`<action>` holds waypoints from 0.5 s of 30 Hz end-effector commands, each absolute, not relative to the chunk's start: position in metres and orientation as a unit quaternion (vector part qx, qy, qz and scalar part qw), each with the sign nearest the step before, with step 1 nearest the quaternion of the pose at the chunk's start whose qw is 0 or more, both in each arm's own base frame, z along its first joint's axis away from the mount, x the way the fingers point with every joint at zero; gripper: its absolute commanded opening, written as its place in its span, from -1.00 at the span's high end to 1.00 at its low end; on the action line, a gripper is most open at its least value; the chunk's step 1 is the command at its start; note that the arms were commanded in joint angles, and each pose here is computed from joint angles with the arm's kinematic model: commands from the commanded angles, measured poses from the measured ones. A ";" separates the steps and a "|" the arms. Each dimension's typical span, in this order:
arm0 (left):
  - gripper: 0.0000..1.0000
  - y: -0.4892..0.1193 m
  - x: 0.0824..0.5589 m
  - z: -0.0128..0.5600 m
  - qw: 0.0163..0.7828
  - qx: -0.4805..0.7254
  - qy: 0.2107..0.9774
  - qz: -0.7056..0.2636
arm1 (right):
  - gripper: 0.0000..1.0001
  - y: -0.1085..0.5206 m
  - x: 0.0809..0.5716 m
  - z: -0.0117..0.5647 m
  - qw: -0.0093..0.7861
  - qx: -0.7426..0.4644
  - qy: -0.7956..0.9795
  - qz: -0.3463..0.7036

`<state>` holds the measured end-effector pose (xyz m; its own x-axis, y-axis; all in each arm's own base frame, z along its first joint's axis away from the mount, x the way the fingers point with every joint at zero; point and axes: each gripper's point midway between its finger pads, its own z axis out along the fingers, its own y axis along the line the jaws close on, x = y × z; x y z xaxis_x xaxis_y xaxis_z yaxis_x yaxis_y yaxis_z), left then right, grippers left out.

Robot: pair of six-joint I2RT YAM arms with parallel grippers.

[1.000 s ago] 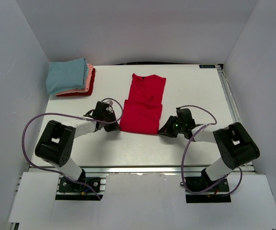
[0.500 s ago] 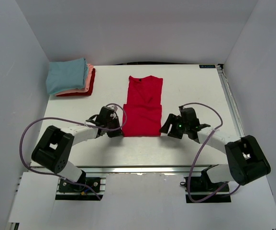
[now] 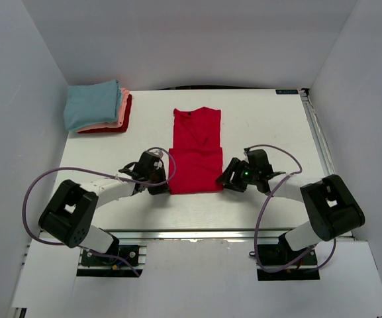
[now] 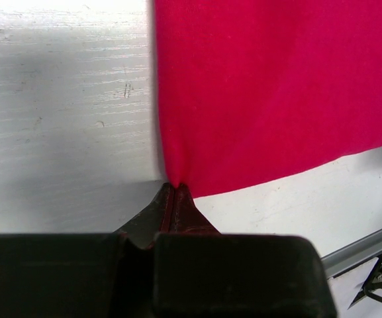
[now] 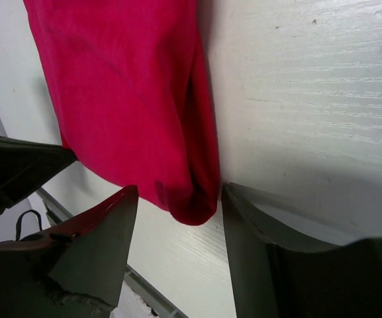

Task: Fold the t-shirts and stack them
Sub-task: Grab one side of the 2/3 rectangular tshirt with both arms

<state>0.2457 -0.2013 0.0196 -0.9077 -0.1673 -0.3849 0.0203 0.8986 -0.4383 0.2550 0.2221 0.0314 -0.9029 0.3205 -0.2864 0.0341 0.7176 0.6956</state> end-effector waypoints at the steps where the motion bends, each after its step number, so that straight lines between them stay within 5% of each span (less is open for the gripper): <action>1: 1.00 -0.201 0.251 0.027 0.220 -0.038 0.951 -0.214 | -0.20 0.220 0.247 0.020 0.173 0.127 0.908 0.359; 12: 1.00 -0.203 0.252 0.027 0.222 -0.040 0.949 -0.220 | -0.09 0.209 0.226 0.003 0.139 0.169 0.915 0.338; 15: 1.00 -0.201 0.253 0.028 0.227 -0.040 0.948 -0.218 | 0.52 0.208 0.230 -0.003 0.145 0.168 0.916 0.334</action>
<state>0.2459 -0.2010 0.0205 -0.9090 -0.1670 -0.3819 0.0173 0.9003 -0.4349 0.2404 0.2195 0.0206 -0.9021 0.3882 -0.1884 0.1465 0.6862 0.7125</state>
